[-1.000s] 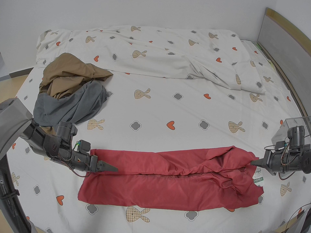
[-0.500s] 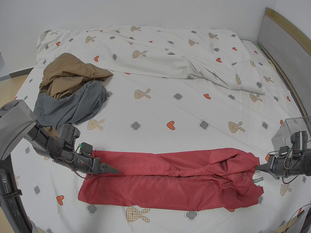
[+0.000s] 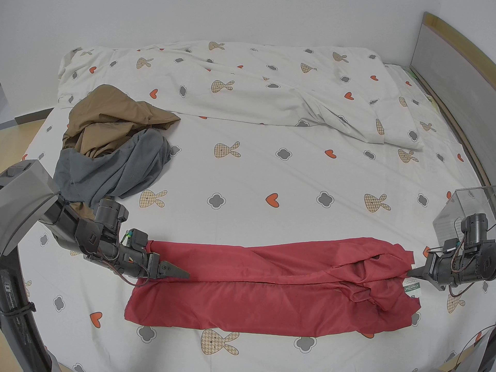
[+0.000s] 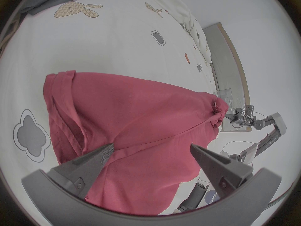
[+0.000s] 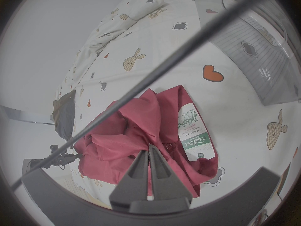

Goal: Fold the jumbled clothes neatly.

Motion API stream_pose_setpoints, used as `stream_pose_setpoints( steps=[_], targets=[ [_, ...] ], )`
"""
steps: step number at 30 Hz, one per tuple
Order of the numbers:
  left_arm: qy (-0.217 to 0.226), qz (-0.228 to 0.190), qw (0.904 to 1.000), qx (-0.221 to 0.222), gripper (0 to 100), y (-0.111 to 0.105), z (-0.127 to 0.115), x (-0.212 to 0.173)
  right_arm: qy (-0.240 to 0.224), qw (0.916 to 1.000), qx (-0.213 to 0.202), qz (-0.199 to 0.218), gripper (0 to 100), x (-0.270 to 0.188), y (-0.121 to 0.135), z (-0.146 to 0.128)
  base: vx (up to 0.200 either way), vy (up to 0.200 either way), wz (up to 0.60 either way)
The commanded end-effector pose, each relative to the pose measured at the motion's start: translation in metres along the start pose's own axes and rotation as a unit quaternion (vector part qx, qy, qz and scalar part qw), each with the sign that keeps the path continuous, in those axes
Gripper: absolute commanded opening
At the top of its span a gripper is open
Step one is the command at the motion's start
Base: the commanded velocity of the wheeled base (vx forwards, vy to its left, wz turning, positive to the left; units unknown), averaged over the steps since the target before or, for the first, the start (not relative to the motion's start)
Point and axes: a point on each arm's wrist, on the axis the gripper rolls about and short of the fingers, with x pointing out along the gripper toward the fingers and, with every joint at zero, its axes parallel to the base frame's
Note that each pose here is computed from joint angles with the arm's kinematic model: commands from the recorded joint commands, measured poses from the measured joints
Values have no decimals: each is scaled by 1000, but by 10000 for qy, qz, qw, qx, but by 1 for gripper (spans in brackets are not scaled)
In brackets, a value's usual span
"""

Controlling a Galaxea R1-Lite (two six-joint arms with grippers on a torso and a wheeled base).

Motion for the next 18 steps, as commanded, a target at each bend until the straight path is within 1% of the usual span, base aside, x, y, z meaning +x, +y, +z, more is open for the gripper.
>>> stream_pose_setpoints(
  steps=[1, 3, 4, 6, 7, 9, 10, 11, 12, 13, 14, 15, 16, 17, 18],
  targets=[
    [1, -1, 10000, -3, 100, 0, 0, 0, 87, 9999, 88, -68, 0, 3, -6, -1, 0, 0, 0],
    [7, -1, 10000, -7, 100, 0, 0, 0, 47, 9999, 97, -62, 0, 3, -6, 0, 0, 0, 0],
    [1, -1, 10000, -3, 100, 0, 0, 0, 19, 10000, 74, -46, 100, 2, -5, 1, 0, 0, 0],
    [7, -1, 10000, -7, 100, 0, 0, 0, -26, 10000, 51, -41, 100, 0, -4, 1, 0, 0, 0],
    [1, -1, 10000, -3, 100, 0, 0, 0, -130, 9999, 11, -9, 100, -4, -2, 3, 0, 0, 0],
    [1, -1, 10000, -3, 100, 0, 0, 0, -562, 9982, -158, 155, 100, -21, 9, 11, 0, 0, 0],
    [-5, 0, 10000, 2, 100, -1, 0, -1, -939, 9946, -327, 299, 100, -36, 18, 19, 0, 0, 0],
    [-5, 0, 10000, 2, 100, -1, 0, -1, -984, 9941, -340, 320, 100, -37, 19, 20, 0, 0, 0],
    [-5, 0, 10000, 2, 100, -1, 0, -1, -1442, 9864, -572, 537, 100, -57, 33, 31, 0, 0, 0],
    [-5, 0, 10000, 2, 100, -1, 0, -1, -1589, 9829, -671, 644, 100, -63, 42, 35, 0, 0, 0],
    [-5, 0, 10000, 2, 100, -1, 0, -1, -1678, 9802, -721, 767, 100, -67, 49, 39, 0, 0, 0],
    [-5, 0, 10000, 2, 100, -1, 0, -1, -1678, 9802, -721, 767, 100, -67, 49, 39, 0, 0, 0],
    [-5, 0, 10000, 2, 100, -1, 0, -1, -1602, 9790, -795, 984, 100, -66, 63, 38, 0, 0, 0],
    [-11, 0, 10000, 7, 100, -1, 0, -1, -1399, 9772, -908, 1311, 100, -59, 85, 34, 0, 0, 0],
    [-17, 0, 10000, 12, 100, -1, 0, -1, -1306, 9759, -938, 1477, 100, -56, 96, 33, 0, 0, 0]
  ],
)
